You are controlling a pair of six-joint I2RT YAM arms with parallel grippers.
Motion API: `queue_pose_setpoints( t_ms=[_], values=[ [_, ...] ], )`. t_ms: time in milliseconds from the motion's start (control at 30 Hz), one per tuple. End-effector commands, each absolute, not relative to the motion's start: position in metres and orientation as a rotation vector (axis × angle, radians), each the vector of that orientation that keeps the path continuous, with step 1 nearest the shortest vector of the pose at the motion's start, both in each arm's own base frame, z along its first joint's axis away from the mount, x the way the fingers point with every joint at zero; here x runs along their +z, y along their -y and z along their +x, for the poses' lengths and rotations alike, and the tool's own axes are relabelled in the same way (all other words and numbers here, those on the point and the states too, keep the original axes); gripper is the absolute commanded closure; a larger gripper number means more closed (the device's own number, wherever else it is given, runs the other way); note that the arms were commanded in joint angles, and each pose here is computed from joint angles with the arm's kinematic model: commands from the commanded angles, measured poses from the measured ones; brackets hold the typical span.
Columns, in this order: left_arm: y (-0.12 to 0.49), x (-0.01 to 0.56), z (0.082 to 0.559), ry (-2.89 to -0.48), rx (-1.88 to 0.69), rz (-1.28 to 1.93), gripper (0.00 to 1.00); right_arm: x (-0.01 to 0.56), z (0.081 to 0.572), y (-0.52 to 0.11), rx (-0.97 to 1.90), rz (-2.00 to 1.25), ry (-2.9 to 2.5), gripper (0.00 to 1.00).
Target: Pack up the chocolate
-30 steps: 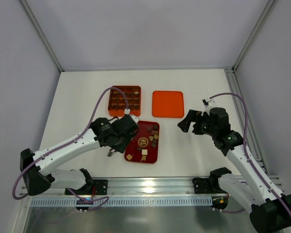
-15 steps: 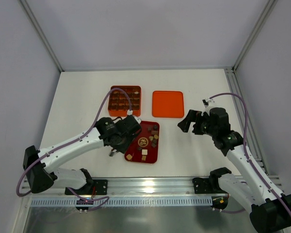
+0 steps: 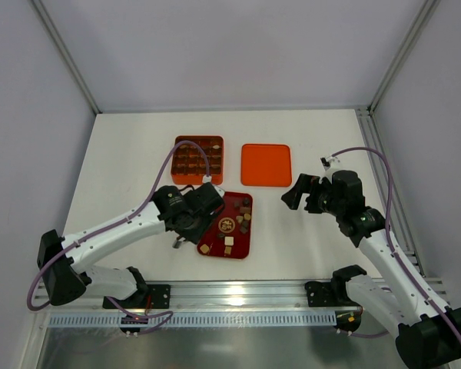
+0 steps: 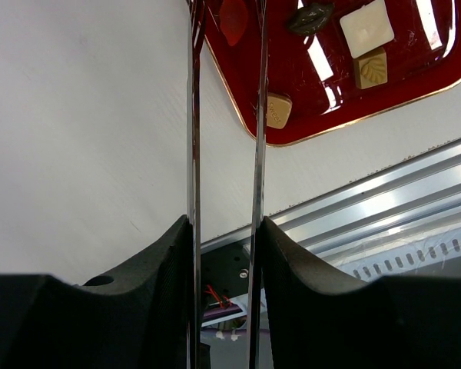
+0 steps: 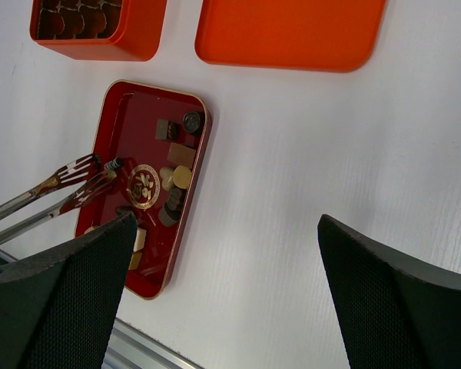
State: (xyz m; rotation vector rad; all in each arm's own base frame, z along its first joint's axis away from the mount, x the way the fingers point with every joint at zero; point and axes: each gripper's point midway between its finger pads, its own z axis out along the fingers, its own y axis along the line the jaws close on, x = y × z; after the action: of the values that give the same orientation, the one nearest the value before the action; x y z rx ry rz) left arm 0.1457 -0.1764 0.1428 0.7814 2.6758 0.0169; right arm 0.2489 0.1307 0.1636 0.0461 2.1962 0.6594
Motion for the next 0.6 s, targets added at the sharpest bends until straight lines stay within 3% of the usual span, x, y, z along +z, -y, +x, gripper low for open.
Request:
queue_pose_setpoints(
  t_ms=[0,567],
  values=[
    [0.1747,0.1442,0.1403,-2.686,0.006,0.800,0.60,0.1740,0.2513,-0.1312,0.662,0.047,-2.157,0.00],
    [0.1720,0.1380,0.1306,-2.734,-0.007,0.803,0.60,0.1729,0.2501,-0.1311,0.663,0.049,-2.156,0.00]
  ],
)
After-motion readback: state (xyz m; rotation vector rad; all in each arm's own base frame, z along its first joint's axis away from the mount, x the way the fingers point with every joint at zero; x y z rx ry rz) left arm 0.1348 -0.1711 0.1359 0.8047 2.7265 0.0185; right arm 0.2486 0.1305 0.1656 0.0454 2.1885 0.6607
